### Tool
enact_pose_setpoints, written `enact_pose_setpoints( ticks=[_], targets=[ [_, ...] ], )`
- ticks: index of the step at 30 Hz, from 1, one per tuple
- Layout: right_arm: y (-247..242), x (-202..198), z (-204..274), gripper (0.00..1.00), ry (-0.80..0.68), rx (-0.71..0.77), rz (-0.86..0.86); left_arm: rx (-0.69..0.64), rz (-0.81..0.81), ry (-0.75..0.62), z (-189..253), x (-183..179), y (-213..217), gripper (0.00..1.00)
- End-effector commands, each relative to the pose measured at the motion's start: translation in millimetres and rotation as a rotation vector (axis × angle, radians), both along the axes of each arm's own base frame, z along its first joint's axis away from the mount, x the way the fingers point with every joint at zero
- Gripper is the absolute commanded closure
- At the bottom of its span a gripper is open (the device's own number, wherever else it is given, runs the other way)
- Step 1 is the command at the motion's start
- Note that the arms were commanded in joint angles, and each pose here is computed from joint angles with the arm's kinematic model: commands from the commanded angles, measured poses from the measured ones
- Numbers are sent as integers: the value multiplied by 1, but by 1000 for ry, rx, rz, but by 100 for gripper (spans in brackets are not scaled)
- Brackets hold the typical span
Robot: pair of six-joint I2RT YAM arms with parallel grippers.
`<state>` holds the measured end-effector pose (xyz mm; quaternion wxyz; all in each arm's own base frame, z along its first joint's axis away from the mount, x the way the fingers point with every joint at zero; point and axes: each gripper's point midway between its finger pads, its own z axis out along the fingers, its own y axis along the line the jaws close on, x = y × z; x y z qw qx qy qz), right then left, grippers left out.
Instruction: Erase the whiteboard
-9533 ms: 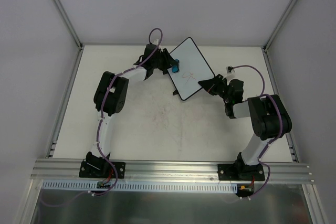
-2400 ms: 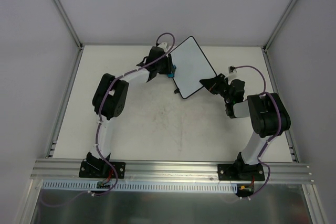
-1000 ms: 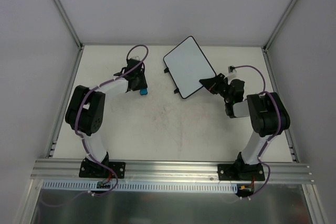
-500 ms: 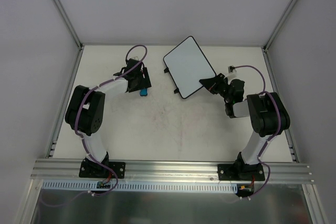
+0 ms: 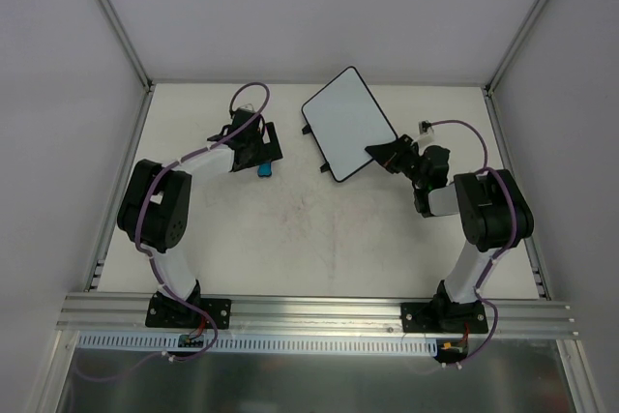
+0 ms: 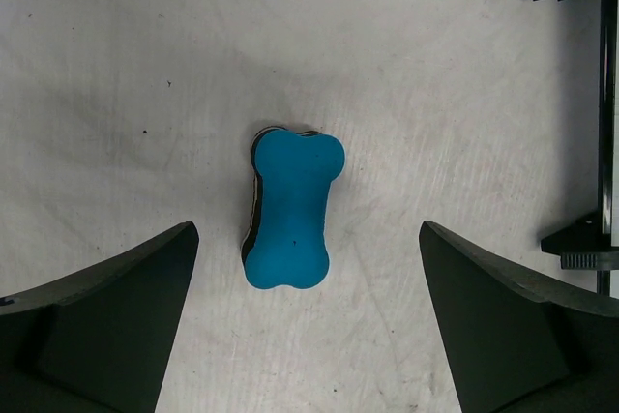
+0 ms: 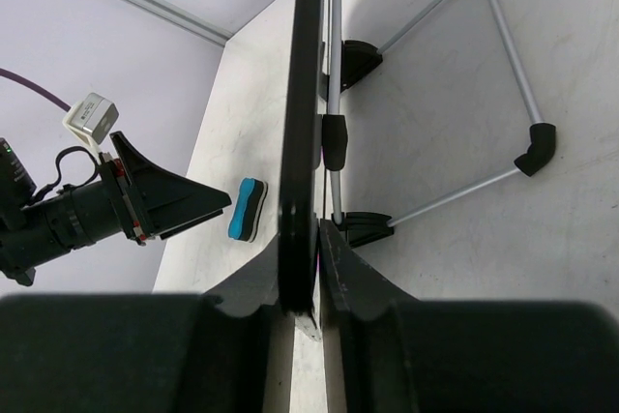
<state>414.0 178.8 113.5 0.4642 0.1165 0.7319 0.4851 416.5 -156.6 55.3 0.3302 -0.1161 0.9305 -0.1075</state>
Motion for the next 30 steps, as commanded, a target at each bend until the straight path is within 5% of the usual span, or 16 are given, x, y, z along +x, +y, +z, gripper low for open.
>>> enact_pose_setpoints(
  ticks=[1, 14, 20, 25, 30],
  targets=[
    [14, 1, 18, 80, -68, 20, 55, -47, 12, -70, 25, 6, 0, 1],
    [12, 1, 15, 59, -64, 17, 48, -58, 1, -67, 23, 6, -3, 1],
    [7, 2, 14, 41, -66, 36, 25, -57, 2, -68, 24, 5, -2, 1],
    [4, 1, 15, 1, -81, 67, 24, -61, 5, -76, 26, 6, -2, 1],
    [0, -1, 16, 1, -88, 57, -2, -65, 7, -89, 29, 4, -1, 1]
  ],
)
